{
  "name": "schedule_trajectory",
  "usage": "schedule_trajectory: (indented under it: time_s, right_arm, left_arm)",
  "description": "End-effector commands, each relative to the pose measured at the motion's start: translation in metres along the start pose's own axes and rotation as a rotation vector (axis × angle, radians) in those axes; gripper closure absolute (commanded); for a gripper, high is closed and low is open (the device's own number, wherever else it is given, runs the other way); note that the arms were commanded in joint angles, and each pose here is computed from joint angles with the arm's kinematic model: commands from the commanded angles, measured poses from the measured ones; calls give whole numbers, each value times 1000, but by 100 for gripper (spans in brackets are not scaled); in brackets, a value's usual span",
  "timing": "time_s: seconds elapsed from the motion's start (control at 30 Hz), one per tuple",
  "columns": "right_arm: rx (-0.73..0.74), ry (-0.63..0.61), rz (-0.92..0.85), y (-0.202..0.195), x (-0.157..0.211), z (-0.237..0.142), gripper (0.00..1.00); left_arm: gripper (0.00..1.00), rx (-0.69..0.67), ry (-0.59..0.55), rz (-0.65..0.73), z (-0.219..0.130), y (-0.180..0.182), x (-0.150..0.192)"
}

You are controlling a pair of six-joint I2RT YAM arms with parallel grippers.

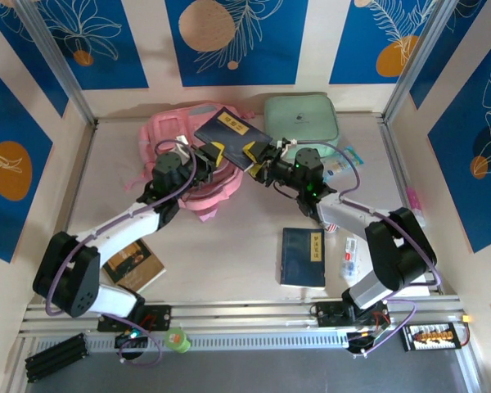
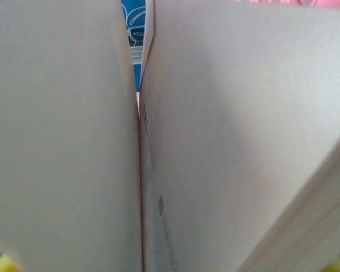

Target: Pack the student bag

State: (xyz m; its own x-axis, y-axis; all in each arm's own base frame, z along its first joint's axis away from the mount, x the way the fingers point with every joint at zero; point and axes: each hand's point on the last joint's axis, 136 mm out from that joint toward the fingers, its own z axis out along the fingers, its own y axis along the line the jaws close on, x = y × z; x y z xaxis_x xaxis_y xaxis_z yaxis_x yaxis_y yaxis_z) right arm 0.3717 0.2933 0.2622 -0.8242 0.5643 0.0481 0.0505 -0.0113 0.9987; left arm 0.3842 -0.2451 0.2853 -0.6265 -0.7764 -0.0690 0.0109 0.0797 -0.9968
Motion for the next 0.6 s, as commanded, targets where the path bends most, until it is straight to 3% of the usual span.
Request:
schedule_trajectory:
  time_s: [0.0,0.07,0.17,0.2,0.3,0.4,0.5,0.57]
  right_arm:
    - [-45,-51,-44,21,-3,6,62]
    - [-15,-52,-47,17,-3,8,75]
    - [-3,-51,-90,15,-4,12,86]
    - [-5,-39,-117,16,-3,14,92]
    - [12,-19,-141,10,0,19,98]
    - [30,-27,-162,3,-2,16,100]
    - [70,-39,-201,-4,-6,8,100]
    - [100,-47,-227,-10,-10,1,100]
  left_arm:
    - [100,62,-46,40,-18,-26,-6]
    - [100,33,-65,51,-24,-21,-8]
    - [96,-22,-92,81,-34,-12,-12]
    - [89,-34,-99,104,-38,-10,-14]
    - [55,-89,-127,159,-49,3,-19]
    - [43,-168,-155,220,-63,20,-25]
    - [22,-278,-149,355,-77,35,-28]
    - [13,-360,-129,462,-88,43,-29]
